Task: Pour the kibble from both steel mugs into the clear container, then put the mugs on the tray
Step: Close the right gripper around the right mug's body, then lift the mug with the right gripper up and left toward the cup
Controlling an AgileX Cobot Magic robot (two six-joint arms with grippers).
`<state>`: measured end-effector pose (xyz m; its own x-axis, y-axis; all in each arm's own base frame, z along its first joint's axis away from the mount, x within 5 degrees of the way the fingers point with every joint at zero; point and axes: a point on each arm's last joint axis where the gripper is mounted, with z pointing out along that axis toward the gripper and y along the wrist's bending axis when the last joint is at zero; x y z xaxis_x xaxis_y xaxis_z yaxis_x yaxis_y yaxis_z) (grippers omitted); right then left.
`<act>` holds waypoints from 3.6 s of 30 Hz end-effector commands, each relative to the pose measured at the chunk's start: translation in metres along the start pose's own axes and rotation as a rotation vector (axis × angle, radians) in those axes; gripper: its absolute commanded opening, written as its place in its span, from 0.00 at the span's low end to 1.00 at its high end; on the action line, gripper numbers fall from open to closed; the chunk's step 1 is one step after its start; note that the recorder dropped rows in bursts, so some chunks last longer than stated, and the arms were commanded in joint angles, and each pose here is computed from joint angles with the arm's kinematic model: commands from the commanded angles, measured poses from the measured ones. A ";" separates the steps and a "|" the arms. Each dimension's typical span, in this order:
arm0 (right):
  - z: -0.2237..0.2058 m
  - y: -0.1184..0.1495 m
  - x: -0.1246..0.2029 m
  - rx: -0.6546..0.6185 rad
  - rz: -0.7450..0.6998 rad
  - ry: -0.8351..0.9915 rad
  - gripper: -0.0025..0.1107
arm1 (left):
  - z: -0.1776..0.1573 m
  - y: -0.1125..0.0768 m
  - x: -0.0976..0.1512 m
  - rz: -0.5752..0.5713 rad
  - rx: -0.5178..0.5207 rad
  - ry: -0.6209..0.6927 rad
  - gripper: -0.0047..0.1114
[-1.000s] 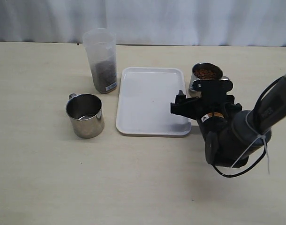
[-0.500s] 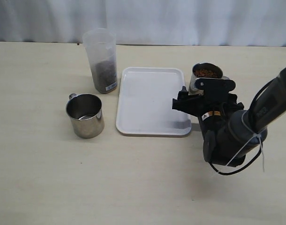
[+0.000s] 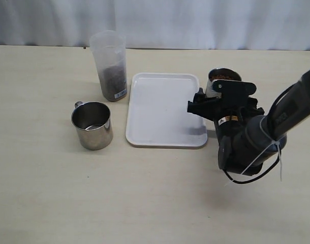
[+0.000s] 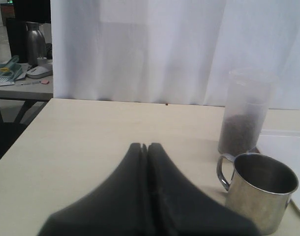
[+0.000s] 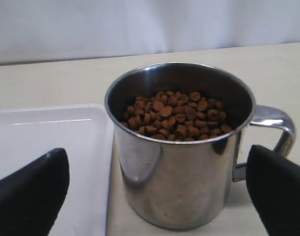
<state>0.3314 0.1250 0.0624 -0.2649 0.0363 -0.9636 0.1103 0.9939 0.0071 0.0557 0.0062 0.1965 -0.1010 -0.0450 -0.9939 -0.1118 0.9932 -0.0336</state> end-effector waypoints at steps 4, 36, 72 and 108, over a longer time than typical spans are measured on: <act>0.007 -0.005 0.009 0.029 -0.015 0.003 0.69 | 0.000 0.000 0.000 0.000 0.004 -0.005 0.04; 0.035 -0.028 0.007 0.087 -0.021 -0.038 0.69 | 0.000 0.000 0.000 0.000 0.004 -0.009 0.04; 0.064 -0.058 0.017 0.155 -0.021 -0.063 0.69 | 0.000 0.000 0.000 0.000 0.004 -0.007 0.04; 0.054 -0.057 -0.022 0.151 -0.170 -0.069 0.06 | 0.000 0.000 0.000 0.000 0.004 -0.005 0.04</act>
<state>0.3830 0.0649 0.0454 -0.2793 -0.1287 -0.9515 0.1949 0.9627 -0.1874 0.0557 0.0062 0.1965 -0.1010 -0.0450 -0.9939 -0.1118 0.9932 -0.0336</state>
